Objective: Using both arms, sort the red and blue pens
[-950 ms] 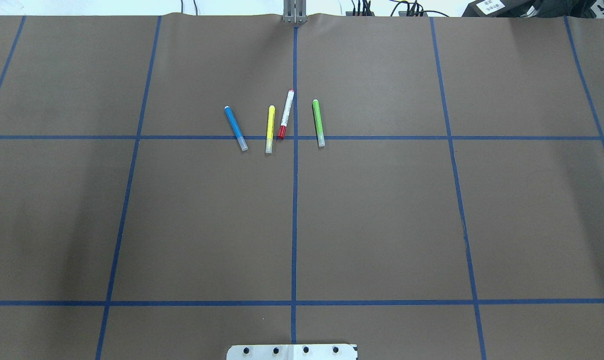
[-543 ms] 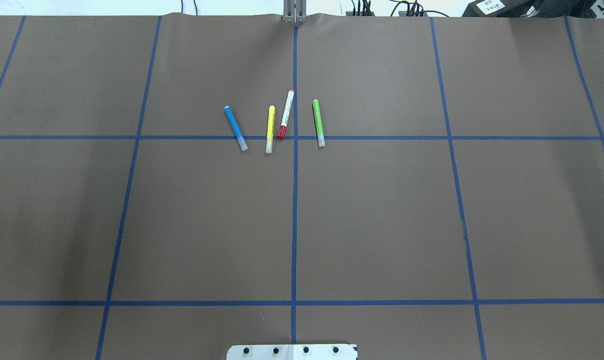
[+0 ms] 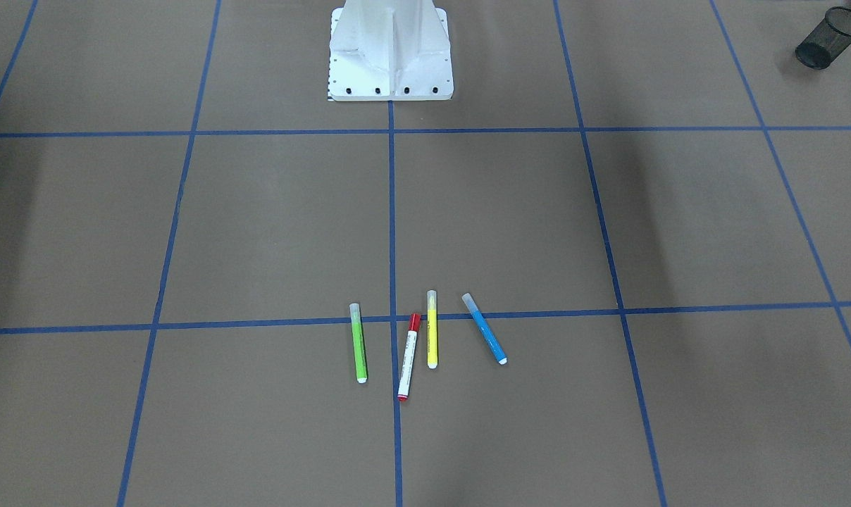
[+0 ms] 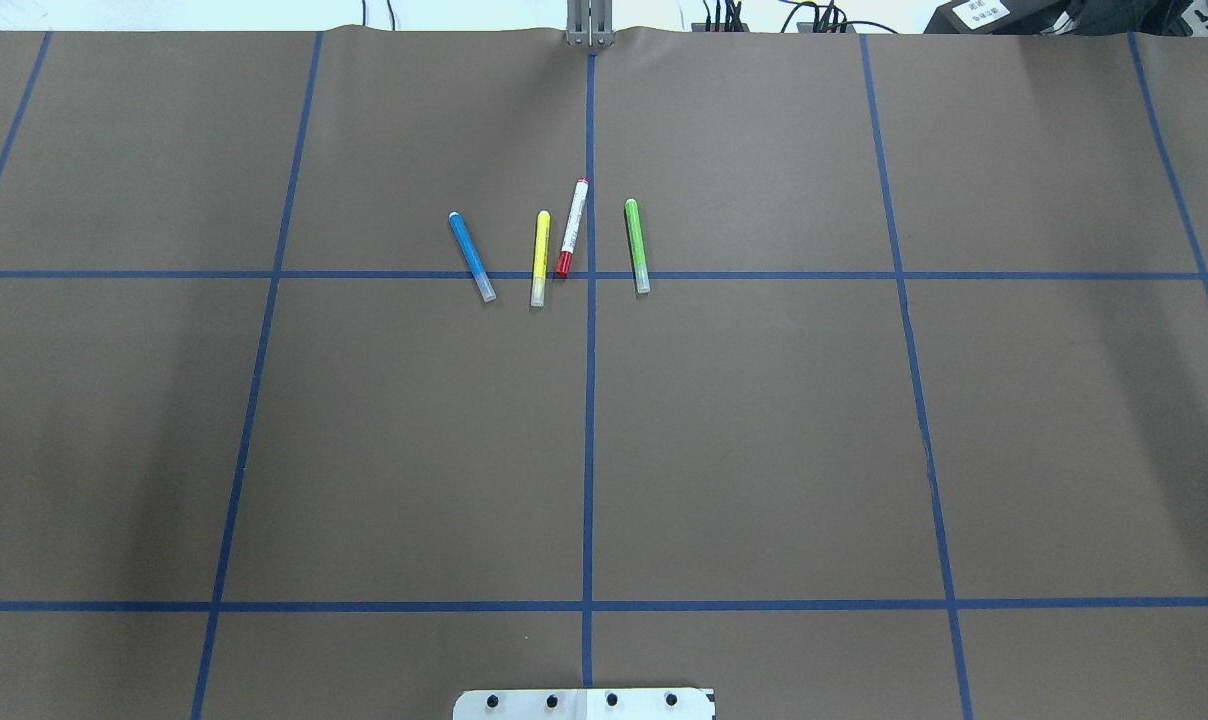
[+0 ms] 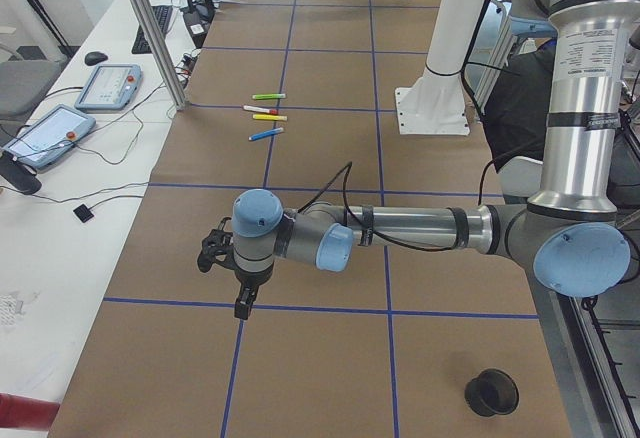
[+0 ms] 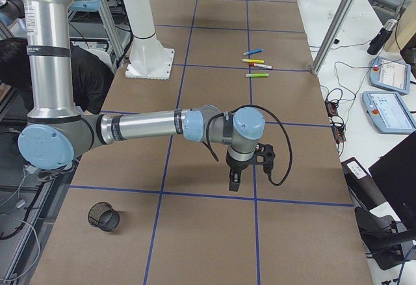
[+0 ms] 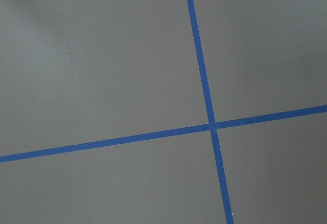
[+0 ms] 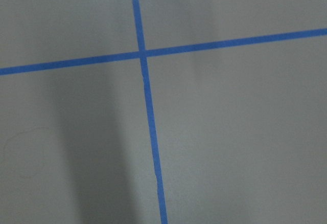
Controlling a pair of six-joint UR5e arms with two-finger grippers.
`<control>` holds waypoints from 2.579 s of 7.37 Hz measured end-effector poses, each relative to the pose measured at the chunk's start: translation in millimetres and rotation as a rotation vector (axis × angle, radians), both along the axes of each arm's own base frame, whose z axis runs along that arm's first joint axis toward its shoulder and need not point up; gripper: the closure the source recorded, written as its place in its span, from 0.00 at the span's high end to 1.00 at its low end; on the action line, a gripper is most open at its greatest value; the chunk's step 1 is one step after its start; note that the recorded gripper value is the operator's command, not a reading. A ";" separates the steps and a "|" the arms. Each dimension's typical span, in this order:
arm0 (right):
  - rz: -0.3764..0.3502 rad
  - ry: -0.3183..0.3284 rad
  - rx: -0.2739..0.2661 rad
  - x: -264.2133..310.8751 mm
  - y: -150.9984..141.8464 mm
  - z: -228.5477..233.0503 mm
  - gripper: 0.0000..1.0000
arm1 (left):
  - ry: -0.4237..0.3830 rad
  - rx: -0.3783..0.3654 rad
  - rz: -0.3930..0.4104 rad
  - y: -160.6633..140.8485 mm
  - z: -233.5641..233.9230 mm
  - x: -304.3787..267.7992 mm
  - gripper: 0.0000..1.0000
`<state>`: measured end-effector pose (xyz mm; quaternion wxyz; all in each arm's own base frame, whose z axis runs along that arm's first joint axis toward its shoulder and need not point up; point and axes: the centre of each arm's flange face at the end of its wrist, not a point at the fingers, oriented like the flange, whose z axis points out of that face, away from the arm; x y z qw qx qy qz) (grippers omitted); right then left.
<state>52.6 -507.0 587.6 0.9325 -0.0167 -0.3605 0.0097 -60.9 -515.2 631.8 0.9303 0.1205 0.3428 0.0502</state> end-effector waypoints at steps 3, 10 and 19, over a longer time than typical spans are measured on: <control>-0.111 -0.029 0.179 -82.7 -70.3 -103.5 1.00 | 0.014 0.048 0.058 -14.8 -38.1 48.4 1.00; -0.053 -0.202 0.283 -250.2 -54.4 -212.8 1.00 | 0.051 0.010 0.182 -88.7 -161.2 221.1 1.00; -0.087 -0.155 0.579 -634.7 -63.2 -475.5 0.97 | 0.011 0.066 0.204 -112.2 -211.0 259.4 1.00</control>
